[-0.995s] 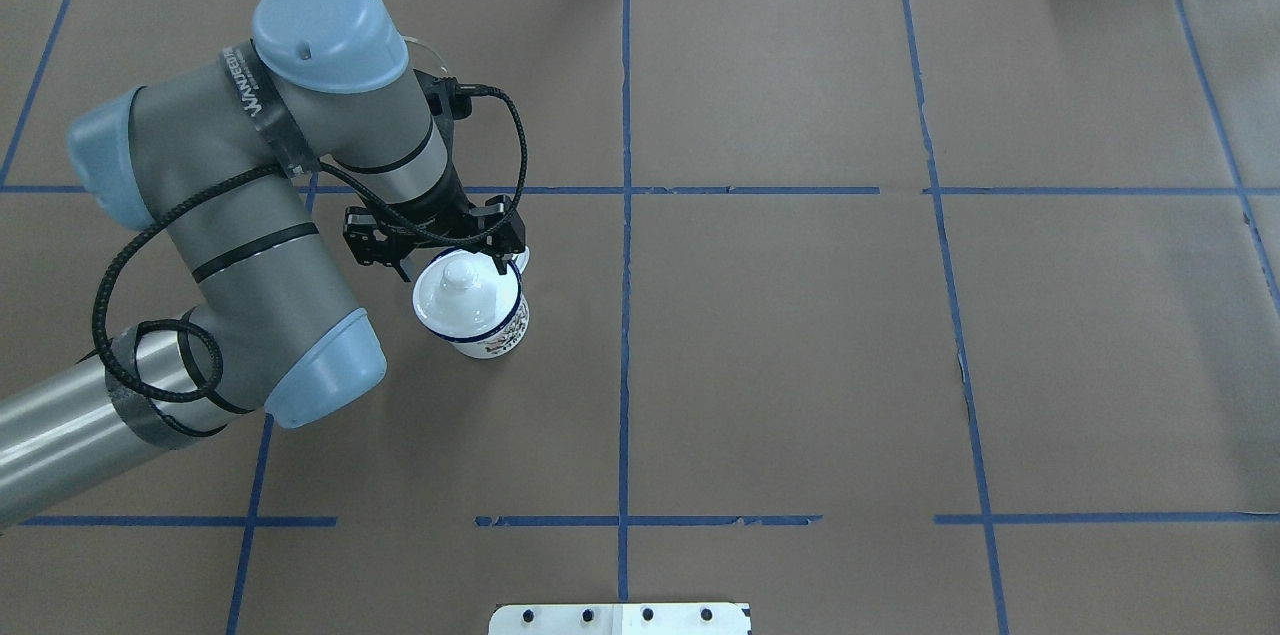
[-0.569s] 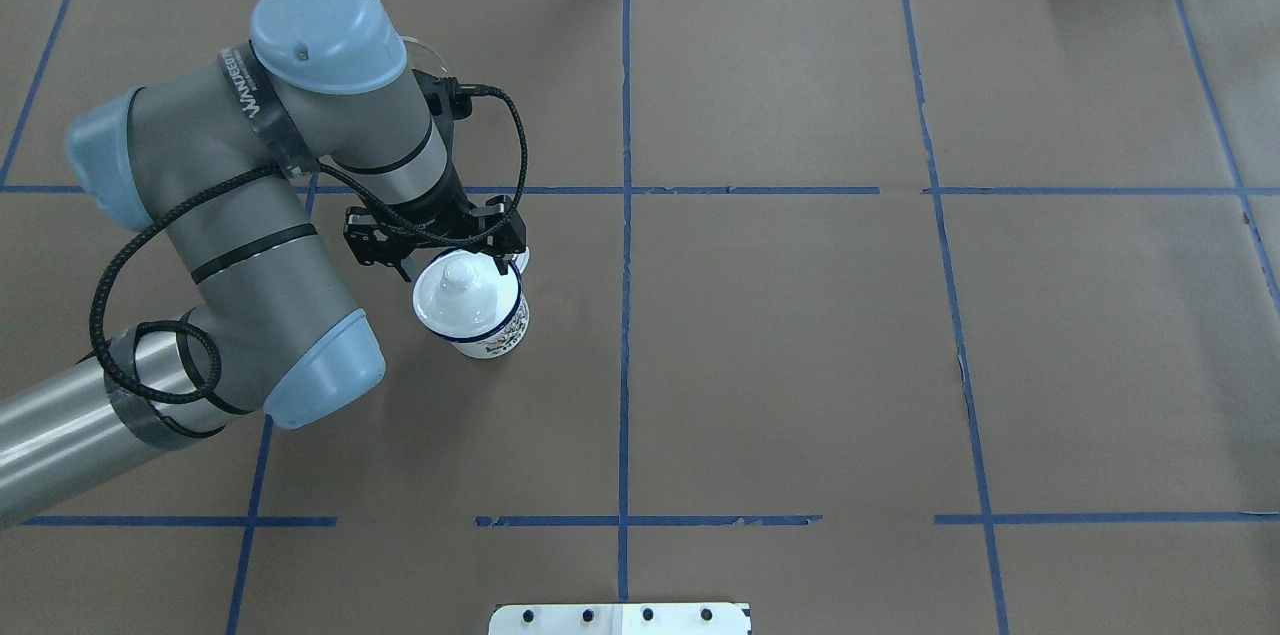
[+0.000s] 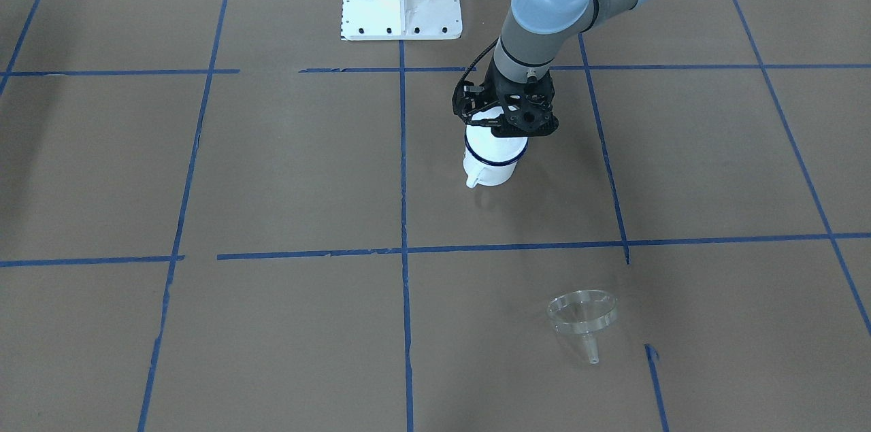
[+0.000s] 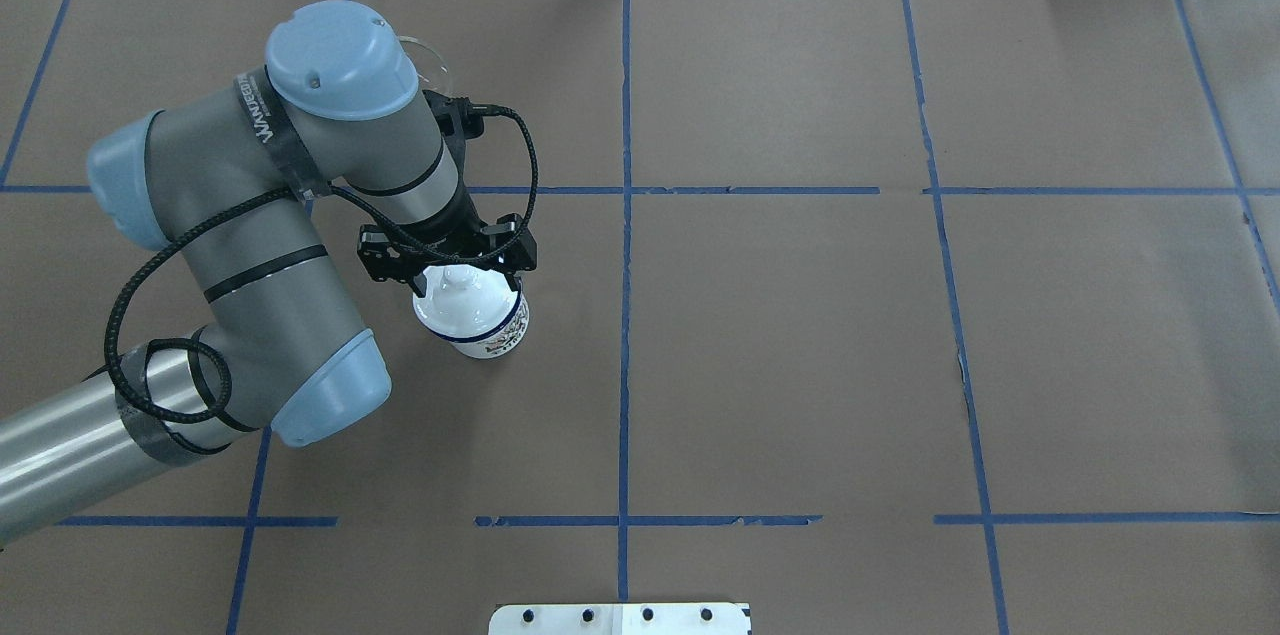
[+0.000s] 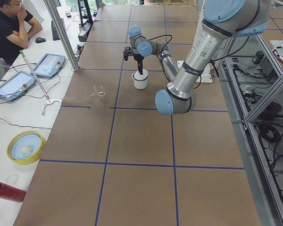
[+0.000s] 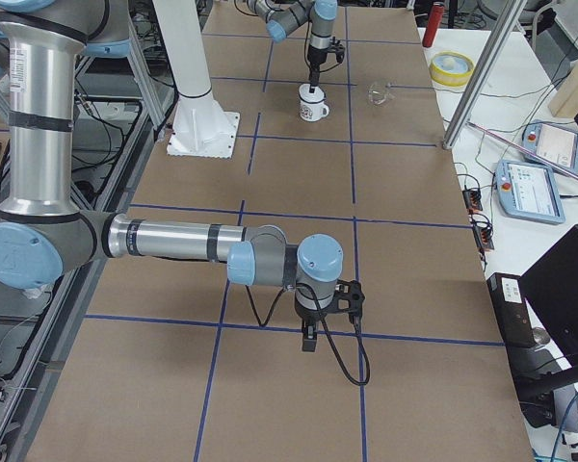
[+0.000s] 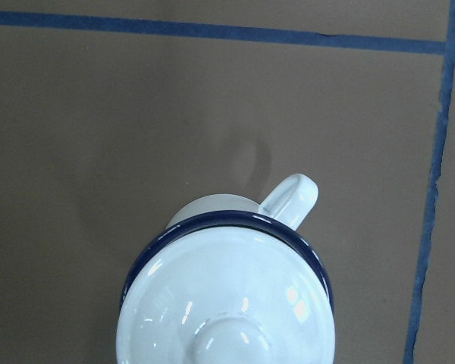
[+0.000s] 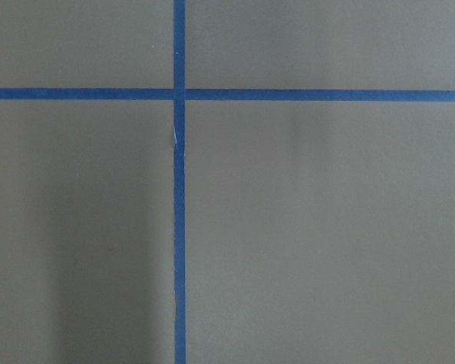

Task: Remove funnel from cup

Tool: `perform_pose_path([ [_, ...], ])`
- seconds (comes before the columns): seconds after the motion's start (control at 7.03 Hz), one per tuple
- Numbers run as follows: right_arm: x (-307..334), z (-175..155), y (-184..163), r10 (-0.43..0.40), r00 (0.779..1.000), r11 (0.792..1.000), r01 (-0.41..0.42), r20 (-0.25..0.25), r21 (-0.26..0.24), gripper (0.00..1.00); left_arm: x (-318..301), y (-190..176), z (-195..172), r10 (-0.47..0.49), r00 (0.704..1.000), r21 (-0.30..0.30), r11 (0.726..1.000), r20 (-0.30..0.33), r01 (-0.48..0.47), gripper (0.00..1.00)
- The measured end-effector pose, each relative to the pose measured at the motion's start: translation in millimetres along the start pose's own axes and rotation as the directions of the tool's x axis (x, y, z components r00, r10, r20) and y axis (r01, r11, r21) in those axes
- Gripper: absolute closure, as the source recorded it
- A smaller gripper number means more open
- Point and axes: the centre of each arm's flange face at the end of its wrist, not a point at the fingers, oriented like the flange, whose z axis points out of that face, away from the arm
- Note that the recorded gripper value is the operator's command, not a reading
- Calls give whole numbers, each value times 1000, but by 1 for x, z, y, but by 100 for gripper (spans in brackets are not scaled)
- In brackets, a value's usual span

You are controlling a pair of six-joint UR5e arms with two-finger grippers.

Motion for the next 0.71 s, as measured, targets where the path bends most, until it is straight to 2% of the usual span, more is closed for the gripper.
perform_pose_path([
  [0.71,0,0,0,1,1000,1000,-1,0,-1,0,6,10,9,10,1000,-19,1000,2,-10,0],
])
